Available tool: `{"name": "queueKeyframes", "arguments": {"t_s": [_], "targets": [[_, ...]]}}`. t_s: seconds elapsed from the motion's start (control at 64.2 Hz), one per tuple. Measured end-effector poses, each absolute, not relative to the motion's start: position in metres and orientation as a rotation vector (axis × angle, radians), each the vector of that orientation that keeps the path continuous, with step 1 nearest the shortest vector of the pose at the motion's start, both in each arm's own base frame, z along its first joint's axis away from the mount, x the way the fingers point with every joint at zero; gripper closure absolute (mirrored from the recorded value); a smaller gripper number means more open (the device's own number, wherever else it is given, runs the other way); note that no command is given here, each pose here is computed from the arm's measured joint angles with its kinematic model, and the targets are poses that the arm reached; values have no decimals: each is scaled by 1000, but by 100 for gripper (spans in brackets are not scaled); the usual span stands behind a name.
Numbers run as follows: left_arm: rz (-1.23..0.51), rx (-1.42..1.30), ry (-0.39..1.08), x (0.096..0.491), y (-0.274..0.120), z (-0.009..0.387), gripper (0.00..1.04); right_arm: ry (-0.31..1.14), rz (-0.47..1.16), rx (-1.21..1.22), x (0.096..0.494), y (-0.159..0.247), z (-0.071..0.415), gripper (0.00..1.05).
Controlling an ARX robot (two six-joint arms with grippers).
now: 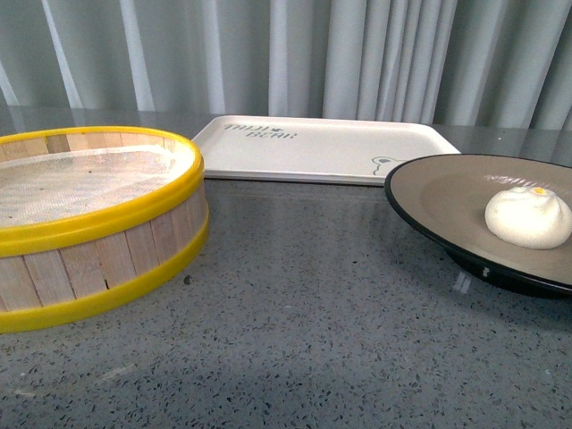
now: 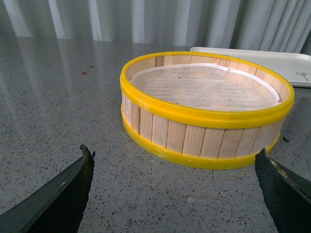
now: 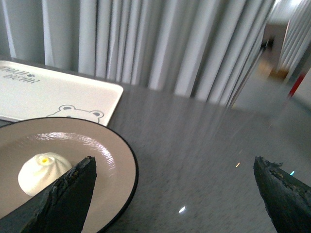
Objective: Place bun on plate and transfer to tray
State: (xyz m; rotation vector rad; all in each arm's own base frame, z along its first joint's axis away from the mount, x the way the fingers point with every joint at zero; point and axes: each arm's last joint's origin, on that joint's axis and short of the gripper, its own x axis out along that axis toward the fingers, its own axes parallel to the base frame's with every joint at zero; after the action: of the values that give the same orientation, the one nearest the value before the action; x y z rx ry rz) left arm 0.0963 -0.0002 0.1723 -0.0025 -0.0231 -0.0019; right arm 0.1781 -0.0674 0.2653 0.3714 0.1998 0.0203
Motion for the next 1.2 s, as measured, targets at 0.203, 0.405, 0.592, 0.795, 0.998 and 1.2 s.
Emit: {"name": "queueKeyframes", "arguments": {"t_s": [0.203, 0.405, 0.592, 0.795, 0.998, 1.2], "targets": [[-2, -3, -23, 96, 0, 172, 7, 444, 50, 1055, 180, -71, 260, 8], [-2, -3, -23, 96, 0, 172, 7, 542, -44, 1284, 191, -78, 248, 8], [-2, -3, -23, 96, 0, 172, 7, 588, -67, 1317, 208, -82, 240, 8], [-2, -3, -23, 96, 0, 172, 7, 639, -50, 1302, 234, -79, 228, 8], [-2, -3, -23, 96, 0, 172, 7, 699, -18, 1293, 255, -72, 215, 8], [-2, -3, -23, 96, 0, 172, 7, 791, 89, 1283, 267, -56, 206, 8]]}}
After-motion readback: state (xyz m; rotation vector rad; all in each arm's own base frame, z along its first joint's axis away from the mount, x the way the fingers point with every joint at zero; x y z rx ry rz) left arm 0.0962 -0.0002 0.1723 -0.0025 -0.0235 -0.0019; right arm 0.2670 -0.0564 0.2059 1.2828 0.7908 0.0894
